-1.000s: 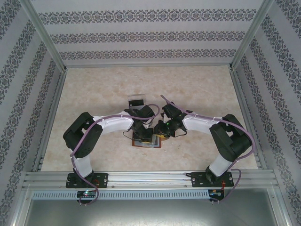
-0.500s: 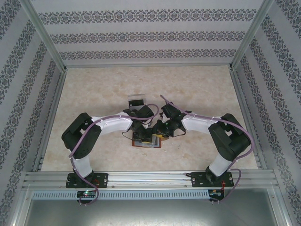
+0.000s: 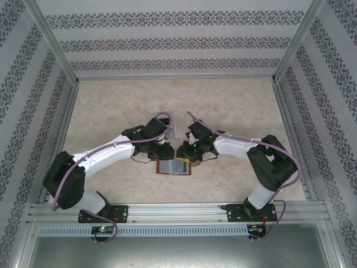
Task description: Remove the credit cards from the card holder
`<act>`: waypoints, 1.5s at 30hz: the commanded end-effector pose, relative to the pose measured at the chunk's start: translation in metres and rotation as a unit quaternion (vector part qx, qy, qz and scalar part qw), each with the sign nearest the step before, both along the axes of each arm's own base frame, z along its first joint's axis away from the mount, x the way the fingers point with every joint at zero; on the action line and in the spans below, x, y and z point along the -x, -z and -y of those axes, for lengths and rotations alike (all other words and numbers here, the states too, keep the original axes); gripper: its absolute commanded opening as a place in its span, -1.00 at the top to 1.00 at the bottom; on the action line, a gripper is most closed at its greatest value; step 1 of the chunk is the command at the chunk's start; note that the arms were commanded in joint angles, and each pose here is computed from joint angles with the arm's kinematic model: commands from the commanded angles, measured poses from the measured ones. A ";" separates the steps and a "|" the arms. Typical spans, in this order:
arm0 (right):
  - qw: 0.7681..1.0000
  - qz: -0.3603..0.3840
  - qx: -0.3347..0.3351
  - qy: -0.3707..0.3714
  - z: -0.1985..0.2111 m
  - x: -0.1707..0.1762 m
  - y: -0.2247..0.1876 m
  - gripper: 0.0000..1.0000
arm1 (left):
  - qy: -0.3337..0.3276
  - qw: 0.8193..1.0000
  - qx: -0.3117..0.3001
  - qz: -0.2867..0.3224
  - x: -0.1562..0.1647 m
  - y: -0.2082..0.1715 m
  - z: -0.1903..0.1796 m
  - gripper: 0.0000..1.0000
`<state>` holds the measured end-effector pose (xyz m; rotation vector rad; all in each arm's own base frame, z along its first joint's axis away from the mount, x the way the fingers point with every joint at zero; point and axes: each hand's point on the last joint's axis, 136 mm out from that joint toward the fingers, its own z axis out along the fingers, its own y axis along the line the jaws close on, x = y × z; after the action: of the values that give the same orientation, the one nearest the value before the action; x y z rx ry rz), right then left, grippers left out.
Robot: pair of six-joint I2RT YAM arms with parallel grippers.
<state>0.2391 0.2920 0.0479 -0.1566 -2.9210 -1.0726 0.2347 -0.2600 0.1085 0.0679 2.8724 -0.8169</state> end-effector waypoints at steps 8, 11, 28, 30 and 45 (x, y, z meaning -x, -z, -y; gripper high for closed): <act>1.000 0.000 -0.012 -0.013 -0.030 -0.001 -0.007 0.39 | -0.059 0.995 0.063 0.058 -0.016 -0.021 -0.047 0.38; 1.000 -0.001 -0.013 -0.018 -0.039 -0.001 -0.008 0.38 | -0.057 0.994 0.074 0.057 -0.017 -0.026 -0.055 0.42; 0.999 -0.012 -0.002 -0.032 -0.065 0.000 0.005 0.38 | -0.028 0.988 0.144 0.039 -0.016 -0.035 -0.050 0.75; 0.999 -0.013 -0.001 -0.033 -0.066 0.000 0.007 0.36 | -0.028 0.989 0.138 0.039 -0.016 -0.034 -0.052 0.71; 0.999 -0.007 -0.012 -0.039 -0.072 -0.002 -0.001 0.00 | -0.033 0.990 0.136 0.031 -0.017 -0.031 -0.052 0.63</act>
<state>0.2401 0.3548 0.0422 -0.0805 -2.8698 -1.0651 0.2480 -0.2088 0.1358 -0.0525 2.6748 -1.1512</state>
